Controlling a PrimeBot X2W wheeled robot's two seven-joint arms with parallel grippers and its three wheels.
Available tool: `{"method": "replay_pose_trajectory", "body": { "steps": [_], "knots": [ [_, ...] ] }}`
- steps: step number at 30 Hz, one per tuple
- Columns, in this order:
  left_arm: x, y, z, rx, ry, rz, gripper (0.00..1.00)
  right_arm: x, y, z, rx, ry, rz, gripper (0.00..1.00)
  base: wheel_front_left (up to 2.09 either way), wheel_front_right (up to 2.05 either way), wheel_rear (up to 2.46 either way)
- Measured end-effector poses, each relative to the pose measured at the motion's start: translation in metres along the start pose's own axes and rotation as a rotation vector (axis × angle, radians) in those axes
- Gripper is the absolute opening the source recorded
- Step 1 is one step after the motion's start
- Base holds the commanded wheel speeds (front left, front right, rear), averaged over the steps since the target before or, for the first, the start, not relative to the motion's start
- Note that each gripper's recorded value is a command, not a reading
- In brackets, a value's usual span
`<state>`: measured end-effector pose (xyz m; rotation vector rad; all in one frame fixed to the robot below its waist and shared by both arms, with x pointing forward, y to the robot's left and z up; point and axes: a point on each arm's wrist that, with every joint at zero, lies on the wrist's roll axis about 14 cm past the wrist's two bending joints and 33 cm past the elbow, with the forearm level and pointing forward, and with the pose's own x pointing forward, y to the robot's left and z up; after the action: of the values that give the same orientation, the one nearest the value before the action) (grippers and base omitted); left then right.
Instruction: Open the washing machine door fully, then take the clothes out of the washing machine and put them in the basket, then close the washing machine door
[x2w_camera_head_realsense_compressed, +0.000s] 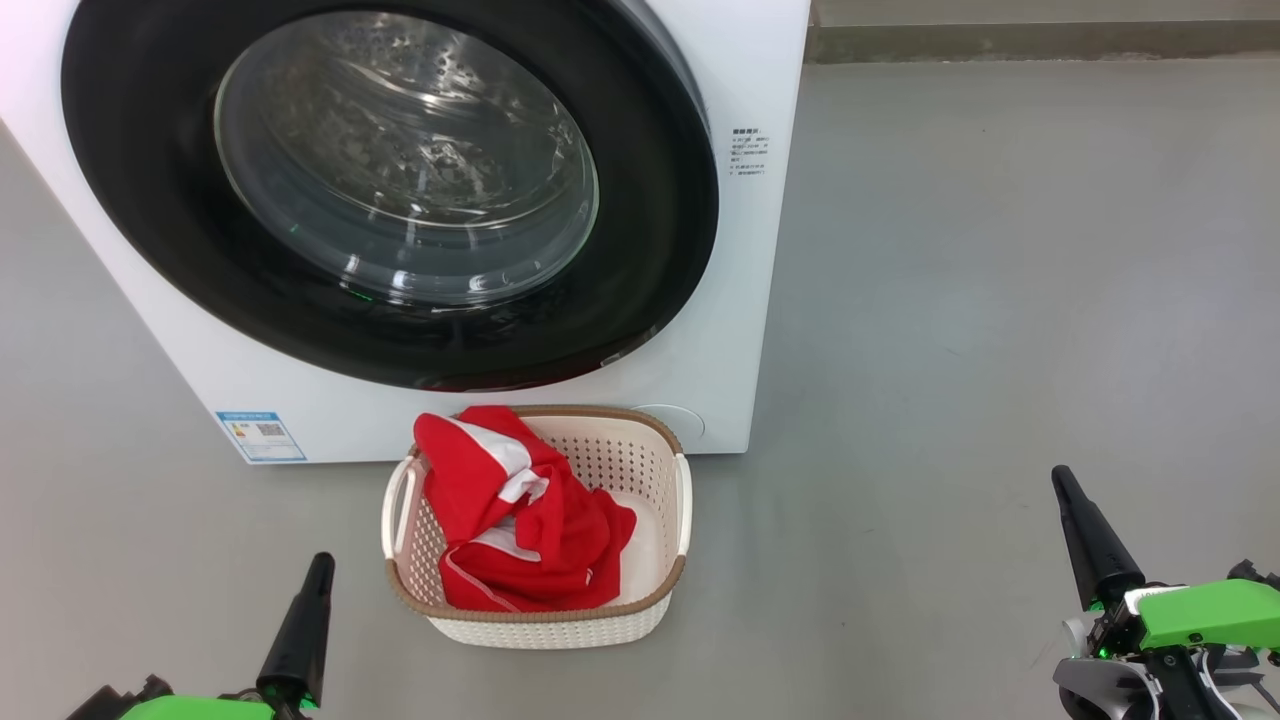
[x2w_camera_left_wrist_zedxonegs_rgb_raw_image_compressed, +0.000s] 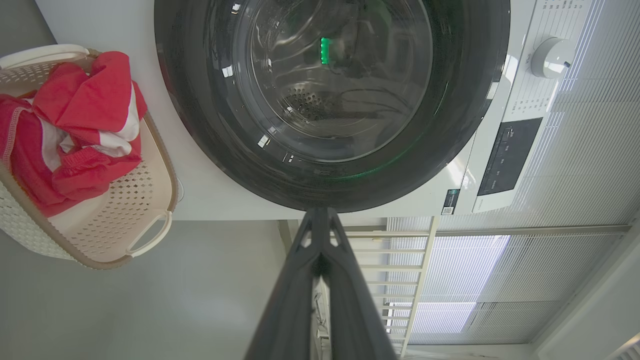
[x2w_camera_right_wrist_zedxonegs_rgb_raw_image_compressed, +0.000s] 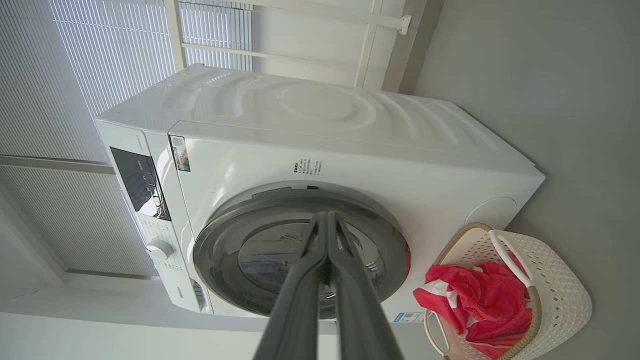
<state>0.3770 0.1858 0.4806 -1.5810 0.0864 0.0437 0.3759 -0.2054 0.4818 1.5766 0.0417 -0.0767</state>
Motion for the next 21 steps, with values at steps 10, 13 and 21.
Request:
{"method": "replay_pose_trajectory", "body": {
  "steps": [10,13,21],
  "knots": [
    [0.0,0.0,0.0,0.0,0.0,0.0,0.0,0.0,0.0,0.0001,0.001,-0.001,0.0,0.0,0.0,0.0,0.0],
    [0.0,0.0,0.0,0.0,0.0,0.0,0.0,0.0,0.0,0.0001,0.001,-0.001,0.0,0.0,0.0,0.0,0.0],
    [0.0,0.0,0.0,0.0,0.0,0.0,0.0,-0.0001,0.0,0.0002,0.002,-0.001,0.0,0.0,0.0,0.0,0.0]
  ]
}}
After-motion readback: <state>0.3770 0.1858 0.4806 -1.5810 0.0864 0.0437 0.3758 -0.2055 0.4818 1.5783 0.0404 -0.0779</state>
